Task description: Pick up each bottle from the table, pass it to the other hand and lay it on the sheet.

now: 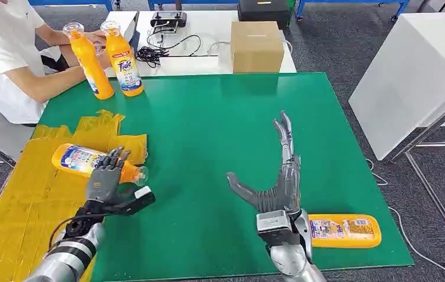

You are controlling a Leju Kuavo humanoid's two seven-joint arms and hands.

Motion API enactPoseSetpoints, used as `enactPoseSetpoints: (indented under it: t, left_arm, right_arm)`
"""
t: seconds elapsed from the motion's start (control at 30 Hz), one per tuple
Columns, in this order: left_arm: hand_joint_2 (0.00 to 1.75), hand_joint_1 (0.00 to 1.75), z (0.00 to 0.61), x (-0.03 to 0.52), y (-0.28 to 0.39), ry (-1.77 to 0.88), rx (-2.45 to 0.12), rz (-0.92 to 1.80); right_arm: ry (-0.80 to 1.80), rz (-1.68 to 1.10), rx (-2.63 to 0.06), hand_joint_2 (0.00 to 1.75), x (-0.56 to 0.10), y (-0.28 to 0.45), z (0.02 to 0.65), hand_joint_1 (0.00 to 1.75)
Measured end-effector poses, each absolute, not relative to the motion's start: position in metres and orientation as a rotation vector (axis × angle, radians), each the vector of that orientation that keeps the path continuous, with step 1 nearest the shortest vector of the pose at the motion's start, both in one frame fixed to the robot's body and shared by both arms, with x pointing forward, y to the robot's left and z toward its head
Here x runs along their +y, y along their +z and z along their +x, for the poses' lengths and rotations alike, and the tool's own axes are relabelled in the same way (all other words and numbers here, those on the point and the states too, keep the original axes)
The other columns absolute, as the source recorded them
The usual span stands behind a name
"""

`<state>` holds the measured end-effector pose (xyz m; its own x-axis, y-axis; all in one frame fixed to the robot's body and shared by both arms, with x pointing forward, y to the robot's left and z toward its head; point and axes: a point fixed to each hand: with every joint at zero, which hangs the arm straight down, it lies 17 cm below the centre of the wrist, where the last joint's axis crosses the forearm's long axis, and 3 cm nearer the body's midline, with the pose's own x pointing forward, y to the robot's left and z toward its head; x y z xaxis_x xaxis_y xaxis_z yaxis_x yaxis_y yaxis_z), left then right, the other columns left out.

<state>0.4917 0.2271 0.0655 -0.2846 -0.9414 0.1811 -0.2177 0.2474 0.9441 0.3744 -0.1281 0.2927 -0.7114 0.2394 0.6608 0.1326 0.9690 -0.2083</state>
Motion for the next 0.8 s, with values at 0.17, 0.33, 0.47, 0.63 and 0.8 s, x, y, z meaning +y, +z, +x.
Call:
enactPoseSetpoints:
  t: [0.17,0.33,0.47,0.63,0.8]
  left_arm:
    - [1.75,0.0,0.467,0.215,0.133,-0.711,-1.96,0.996]
    - [1.75,0.0,0.44,0.231,0.189,-0.305,-2.1,0.791]
    - [1.75,0.0,0.423,0.228,0.214,-0.242,-2.172,0.701]
    - [1.75,0.0,0.414,0.228,0.224,-0.222,-2.211,0.686]
    - [1.75,0.0,0.409,0.229,0.225,-0.201,-2.221,0.669]
  right_arm:
    - [0.441,-0.46,-2.3,1.75,-0.122,0.274,0.38,0.0]
    - [0.75,-0.596,-2.151,1.75,-0.126,0.234,0.391,0.0]
    - [0.854,-0.627,-2.095,1.75,-0.143,0.216,0.395,0.0]
    - [0.933,-0.648,-2.015,1.75,-0.167,0.198,0.402,0.0]
    - [1.048,-0.655,-1.877,1.75,-0.203,0.164,0.407,0.0]
